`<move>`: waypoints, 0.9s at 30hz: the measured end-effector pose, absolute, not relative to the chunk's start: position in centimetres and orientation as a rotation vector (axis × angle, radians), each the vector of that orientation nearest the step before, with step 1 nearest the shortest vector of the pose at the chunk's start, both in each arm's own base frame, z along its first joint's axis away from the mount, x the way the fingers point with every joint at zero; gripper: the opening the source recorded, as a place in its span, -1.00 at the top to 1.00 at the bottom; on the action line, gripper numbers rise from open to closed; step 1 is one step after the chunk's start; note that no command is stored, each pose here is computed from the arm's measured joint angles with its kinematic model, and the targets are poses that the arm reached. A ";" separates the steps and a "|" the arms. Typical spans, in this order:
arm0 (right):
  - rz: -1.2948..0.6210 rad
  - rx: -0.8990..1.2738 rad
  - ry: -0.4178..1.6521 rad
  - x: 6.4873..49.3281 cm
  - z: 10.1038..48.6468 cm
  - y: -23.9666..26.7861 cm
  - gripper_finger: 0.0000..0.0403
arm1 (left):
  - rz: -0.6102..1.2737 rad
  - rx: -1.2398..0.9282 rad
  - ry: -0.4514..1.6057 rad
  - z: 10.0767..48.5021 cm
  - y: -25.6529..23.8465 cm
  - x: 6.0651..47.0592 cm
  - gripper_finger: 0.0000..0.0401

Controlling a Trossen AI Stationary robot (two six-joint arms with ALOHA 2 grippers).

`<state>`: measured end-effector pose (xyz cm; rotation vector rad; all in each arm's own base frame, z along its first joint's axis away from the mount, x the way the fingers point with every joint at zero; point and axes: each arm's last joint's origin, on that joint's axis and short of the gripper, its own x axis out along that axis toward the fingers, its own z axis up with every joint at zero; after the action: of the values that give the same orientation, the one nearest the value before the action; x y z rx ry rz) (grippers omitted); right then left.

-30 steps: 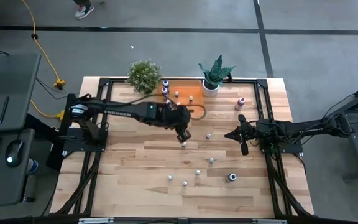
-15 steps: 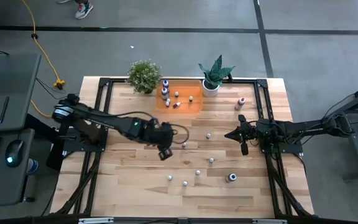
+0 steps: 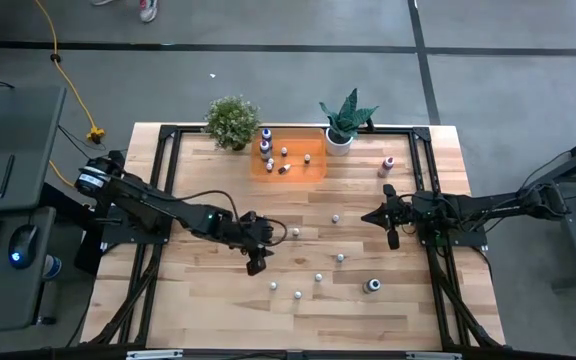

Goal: Pick & Place food coloring
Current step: Put the small green bottle into the bin

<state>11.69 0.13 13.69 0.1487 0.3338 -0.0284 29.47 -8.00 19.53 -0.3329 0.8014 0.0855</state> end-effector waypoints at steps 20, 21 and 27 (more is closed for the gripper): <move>-0.029 0.149 0.341 11.7 13.6 0.1 1.00 | 0.215 -0.242 1.084 22.6 -4.1 33.9 -0.30; -0.029 0.149 0.340 11.7 13.6 0.1 1.00 | 0.212 -0.239 1.090 22.6 -4.1 34.4 -0.30; -0.029 0.149 0.336 11.7 13.7 0.1 1.00 | 0.223 -0.220 1.146 21.8 -4.0 36.8 -0.30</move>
<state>11.71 0.13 13.67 0.1486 0.3362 -0.0293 36.83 -3.95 21.80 -0.2198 1.1457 0.2232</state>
